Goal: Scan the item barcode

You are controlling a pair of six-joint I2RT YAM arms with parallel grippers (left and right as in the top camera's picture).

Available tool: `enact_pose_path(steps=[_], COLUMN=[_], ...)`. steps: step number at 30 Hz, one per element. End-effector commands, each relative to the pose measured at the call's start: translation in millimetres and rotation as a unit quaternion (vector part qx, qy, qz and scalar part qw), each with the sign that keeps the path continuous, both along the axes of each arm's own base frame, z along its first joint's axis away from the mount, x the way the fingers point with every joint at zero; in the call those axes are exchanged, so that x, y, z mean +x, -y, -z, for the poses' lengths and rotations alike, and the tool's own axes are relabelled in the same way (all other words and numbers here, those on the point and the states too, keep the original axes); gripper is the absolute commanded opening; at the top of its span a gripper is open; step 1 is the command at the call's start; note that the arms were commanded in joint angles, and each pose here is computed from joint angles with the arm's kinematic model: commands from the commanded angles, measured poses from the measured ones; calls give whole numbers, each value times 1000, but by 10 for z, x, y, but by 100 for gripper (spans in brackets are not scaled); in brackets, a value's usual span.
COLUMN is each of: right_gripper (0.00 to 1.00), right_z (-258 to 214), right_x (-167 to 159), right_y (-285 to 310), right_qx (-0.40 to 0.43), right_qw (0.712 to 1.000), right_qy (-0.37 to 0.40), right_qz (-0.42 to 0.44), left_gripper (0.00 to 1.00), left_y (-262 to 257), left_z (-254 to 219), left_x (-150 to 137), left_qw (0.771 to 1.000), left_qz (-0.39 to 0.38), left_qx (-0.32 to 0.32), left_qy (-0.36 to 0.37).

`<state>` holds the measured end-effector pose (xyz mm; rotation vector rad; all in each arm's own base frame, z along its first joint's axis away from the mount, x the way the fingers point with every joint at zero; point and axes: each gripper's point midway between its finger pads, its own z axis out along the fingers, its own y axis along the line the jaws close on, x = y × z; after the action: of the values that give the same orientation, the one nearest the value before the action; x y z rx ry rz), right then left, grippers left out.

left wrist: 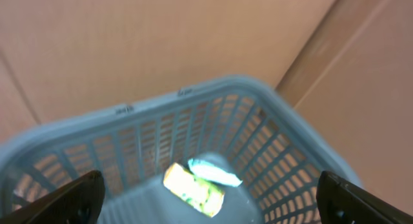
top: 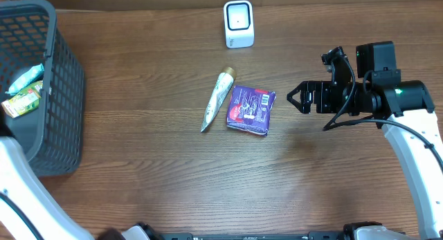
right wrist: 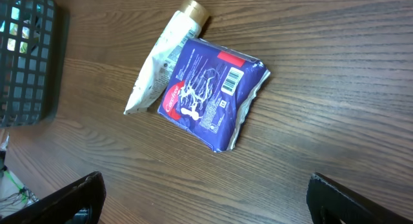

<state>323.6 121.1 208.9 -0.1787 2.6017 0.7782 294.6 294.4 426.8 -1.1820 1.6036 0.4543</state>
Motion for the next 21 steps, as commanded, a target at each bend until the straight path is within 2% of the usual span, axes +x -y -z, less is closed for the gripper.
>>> enact_pose_path(steps=[1, 3, 6, 9, 14, 18, 21], right_gripper=[100, 100, 100, 100, 100, 100, 100], right_z=[-68, -67, -60, -45, -25, -10, -2], right_x=[17, 17, 22, 26, -5, -33, -47], right_y=[-29, -28, -14, 10, 17, 21, 21], right_qx=[-1, -1, -5, -12, -15, -15, -16], right_qw=[1000, 1000, 1000, 1000, 1000, 1000, 1000], right_qy=[12, 12, 13, 12, 4, -3, -7], right_qz=[-7, -7, -4, -1, 0, 0, 0], left_gripper=[97, 96, 96, 97, 99, 98, 98], left_y=[-277, -457, -634, -777, -898, -848, -858], left_z=[420, 803, 1261, 1641, 2095, 2433, 2682], left_x=[222, 325, 490, 648, 954, 1272, 1381], left_qw=[997, 993, 987, 981, 975, 959, 949], left_qz=[15, 18, 48, 72, 105, 196, 224], left_qx=[-75, -112, -130, -131, -131, -112, -99], left_qy=[4, -23, -77, -121, -145, -172, -200])
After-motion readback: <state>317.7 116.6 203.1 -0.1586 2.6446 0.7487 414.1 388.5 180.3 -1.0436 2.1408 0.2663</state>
